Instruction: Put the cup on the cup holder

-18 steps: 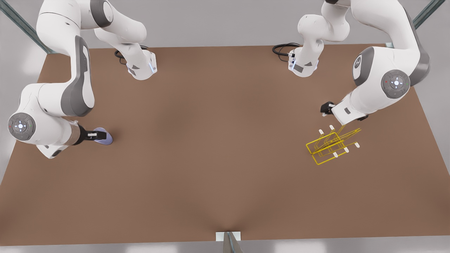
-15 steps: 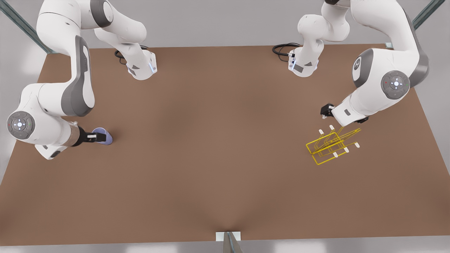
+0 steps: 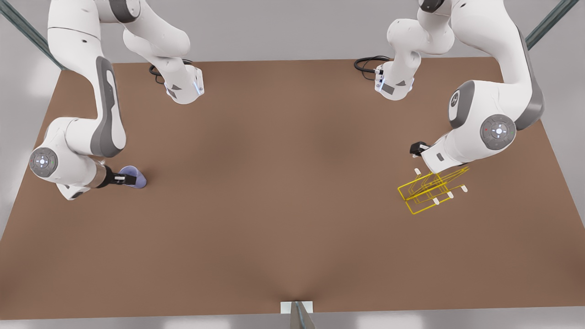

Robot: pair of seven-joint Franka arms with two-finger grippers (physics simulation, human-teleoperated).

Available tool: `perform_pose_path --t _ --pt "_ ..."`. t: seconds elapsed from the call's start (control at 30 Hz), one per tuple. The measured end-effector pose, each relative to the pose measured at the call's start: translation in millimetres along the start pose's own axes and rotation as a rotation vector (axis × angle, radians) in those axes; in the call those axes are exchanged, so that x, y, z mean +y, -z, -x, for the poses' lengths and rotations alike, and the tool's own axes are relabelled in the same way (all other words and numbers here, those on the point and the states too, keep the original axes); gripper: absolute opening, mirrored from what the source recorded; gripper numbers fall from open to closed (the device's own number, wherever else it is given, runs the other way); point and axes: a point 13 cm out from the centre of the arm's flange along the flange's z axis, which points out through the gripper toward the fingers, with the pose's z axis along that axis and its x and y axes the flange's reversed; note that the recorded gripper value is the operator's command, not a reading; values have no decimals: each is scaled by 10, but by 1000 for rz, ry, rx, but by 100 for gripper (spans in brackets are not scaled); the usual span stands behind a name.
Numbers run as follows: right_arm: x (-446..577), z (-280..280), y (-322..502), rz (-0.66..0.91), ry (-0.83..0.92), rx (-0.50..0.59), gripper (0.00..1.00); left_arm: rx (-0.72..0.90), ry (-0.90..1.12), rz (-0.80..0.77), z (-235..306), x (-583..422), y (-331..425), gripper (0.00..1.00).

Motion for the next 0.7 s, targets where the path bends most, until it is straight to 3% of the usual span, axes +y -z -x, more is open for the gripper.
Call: perform_pose_path --t 0.4,0.7 --pt "-308 -211 -685 6 29 -51 100 16 -15 7 9 -20 -88 100" --pt "-296 -514 -1460 3 89 -6 100 24 -27 11 -48 -60 -109 100"
